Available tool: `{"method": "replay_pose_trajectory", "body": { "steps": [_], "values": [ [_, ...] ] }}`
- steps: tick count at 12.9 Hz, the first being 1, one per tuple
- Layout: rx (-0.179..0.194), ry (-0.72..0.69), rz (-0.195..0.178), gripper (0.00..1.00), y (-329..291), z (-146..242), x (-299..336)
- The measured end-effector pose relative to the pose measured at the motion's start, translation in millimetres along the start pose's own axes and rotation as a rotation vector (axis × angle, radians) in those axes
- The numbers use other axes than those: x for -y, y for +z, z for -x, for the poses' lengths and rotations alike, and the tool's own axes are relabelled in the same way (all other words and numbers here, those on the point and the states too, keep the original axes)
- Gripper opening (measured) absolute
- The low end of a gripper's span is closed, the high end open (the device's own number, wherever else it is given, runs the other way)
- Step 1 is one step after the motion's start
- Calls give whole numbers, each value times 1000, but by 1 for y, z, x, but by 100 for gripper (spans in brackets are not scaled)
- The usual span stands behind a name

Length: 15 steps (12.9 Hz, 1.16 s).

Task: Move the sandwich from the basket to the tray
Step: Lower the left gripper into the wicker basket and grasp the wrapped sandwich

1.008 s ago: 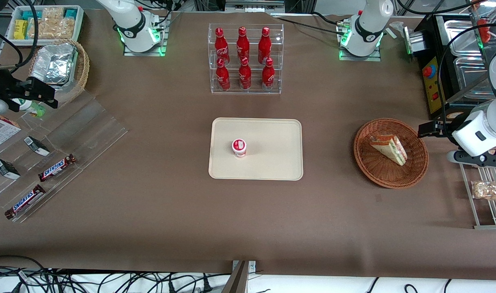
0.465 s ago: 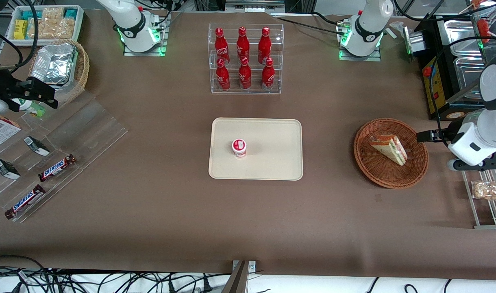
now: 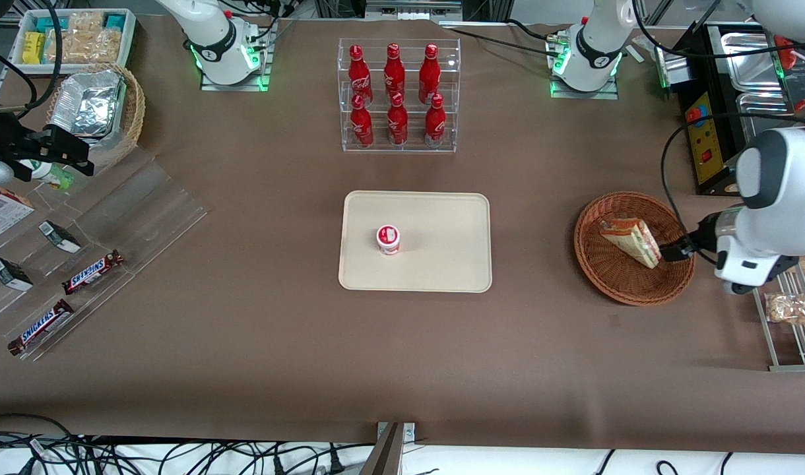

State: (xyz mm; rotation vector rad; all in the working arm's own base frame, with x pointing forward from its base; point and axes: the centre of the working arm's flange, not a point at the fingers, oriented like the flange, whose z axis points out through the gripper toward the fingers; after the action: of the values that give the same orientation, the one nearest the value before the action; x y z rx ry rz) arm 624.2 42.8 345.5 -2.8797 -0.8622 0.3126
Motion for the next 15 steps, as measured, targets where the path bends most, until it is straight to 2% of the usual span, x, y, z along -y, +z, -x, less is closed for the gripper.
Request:
{"method": "replay_pose_trajectory", "body": {
  "steps": [3,9,15],
  "values": [
    [-55,-84,42,100,45,11,2],
    [-110,-142,94,100,103,34,10],
    [-109,-184,101,100,113,42,12]
  ]
}}
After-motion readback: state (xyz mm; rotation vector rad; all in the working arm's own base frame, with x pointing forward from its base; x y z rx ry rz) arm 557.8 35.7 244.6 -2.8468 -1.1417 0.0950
